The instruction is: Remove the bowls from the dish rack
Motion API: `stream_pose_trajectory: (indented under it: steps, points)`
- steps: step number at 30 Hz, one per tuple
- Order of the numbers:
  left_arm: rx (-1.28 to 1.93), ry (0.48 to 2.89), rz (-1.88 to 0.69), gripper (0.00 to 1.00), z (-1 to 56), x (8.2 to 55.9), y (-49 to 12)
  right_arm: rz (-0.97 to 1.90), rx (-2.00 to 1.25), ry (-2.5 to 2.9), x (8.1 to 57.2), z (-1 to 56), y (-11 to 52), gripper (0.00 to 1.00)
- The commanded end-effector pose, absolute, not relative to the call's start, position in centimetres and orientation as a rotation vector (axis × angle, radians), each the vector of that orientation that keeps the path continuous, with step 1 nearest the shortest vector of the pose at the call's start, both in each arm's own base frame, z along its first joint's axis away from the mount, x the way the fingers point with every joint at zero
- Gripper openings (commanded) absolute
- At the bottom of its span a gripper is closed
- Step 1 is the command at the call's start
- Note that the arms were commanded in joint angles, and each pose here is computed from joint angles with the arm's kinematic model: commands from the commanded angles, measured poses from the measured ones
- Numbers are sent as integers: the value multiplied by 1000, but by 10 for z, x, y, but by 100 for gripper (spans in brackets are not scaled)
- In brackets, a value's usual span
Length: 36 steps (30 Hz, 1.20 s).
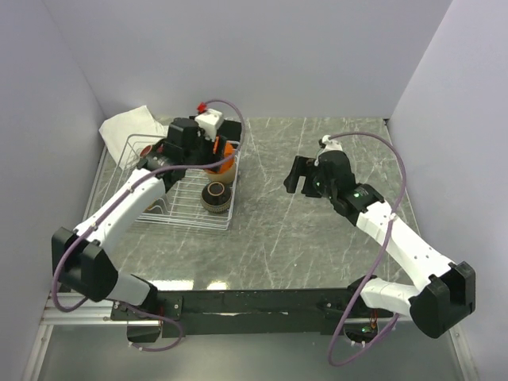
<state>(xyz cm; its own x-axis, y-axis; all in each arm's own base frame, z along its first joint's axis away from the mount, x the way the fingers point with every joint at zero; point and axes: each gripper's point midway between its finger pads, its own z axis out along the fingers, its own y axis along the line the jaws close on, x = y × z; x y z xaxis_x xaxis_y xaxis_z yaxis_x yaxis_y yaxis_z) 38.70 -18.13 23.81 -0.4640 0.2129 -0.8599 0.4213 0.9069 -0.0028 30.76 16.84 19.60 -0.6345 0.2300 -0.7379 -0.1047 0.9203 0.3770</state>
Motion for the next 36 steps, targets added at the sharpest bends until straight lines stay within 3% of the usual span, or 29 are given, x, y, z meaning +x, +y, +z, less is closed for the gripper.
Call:
stream_pose_trajectory:
  steps: [1, 11, 14, 21, 29, 36]
  points:
    - [546, 1770, -150, 20, 306, 389, -193, 423, 146, 2215, 314, 212, 142, 100]
    - [863, 1473, -72, 19, 317, 347, -261, 507, 251, 2391, 304, 216, 117, 100]
    - [919, 1421, -45, 14, 307, 336, -282, 527, 262, 2426, 301, 216, 119, 100]
    - [1028, 1296, 42, 15, 278, 301, -326, 533, 259, 2507, 298, 214, 123, 100]
    - [1130, 1157, 175, 5, 225, 267, -350, 586, 239, 2564, 297, 213, 133, 100]
    - [1110, 1031, 295, 1, 214, 253, -349, 622, 155, 2667, 290, 201, 153, 100]
